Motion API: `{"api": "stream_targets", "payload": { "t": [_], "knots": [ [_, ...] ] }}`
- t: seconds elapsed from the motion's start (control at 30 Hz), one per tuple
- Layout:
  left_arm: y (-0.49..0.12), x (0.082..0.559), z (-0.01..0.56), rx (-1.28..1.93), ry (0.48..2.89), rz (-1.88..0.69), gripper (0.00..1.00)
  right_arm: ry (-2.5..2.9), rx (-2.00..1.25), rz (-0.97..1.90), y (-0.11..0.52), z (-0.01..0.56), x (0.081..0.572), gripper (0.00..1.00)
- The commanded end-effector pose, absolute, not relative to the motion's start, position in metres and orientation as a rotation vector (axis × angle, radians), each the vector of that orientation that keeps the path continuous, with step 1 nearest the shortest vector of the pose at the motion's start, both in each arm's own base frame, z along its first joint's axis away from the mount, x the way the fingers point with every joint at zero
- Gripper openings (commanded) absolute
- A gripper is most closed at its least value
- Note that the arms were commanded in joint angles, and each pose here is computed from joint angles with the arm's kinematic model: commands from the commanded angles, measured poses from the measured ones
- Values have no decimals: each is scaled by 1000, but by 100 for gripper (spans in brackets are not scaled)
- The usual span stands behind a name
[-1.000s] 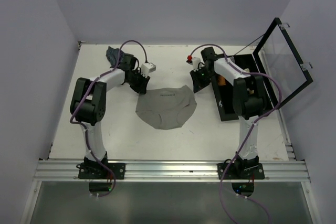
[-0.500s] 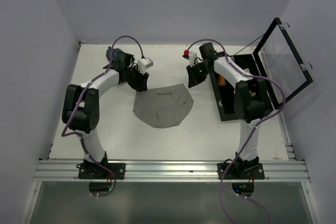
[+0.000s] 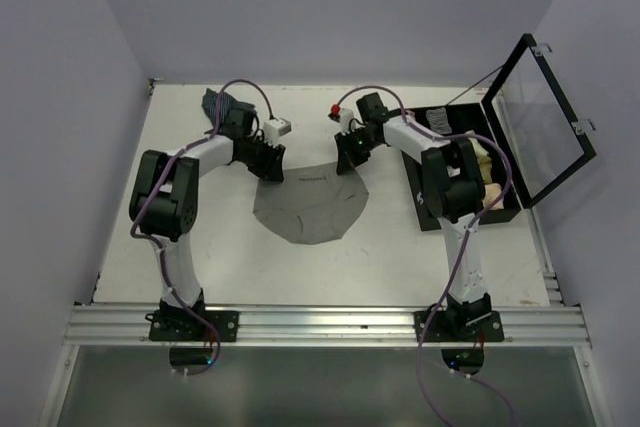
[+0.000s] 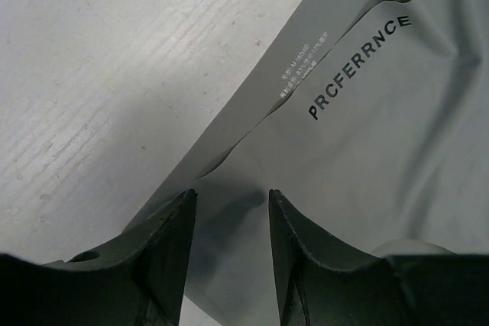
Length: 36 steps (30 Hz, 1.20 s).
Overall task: Roll the underwear
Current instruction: Flatten the underwear
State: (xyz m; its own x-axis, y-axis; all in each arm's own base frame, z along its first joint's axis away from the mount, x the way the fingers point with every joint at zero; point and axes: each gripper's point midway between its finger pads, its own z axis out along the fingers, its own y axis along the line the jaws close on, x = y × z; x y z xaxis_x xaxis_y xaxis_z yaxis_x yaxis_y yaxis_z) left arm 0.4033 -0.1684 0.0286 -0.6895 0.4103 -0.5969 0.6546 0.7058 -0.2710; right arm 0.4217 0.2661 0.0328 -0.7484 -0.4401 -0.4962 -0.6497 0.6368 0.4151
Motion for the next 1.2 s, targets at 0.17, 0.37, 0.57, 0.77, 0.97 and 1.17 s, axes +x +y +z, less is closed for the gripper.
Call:
{"api": "stream_targets", "payload": {
  "t": [0.17,0.37,0.57,0.77,0.97,1.17],
  "knots": [
    [-144,431,20,661,2439,-603,47,2521,-695,727,251,25,450,0],
    [-129,435,22,598,2444,-617,47,2516,-634,752,248,37,450,0],
    [-137,432,40,628,2364,-701,48,2469,-579,874,262,64,449,2],
    [-153,433,77,688,2223,-795,51,2370,-597,960,275,105,454,7],
    [-146,438,73,702,2251,-733,50,2359,-652,934,275,96,461,8],
    [-137,435,54,699,2334,-693,50,2416,-657,879,271,68,466,8]
  ]
}}
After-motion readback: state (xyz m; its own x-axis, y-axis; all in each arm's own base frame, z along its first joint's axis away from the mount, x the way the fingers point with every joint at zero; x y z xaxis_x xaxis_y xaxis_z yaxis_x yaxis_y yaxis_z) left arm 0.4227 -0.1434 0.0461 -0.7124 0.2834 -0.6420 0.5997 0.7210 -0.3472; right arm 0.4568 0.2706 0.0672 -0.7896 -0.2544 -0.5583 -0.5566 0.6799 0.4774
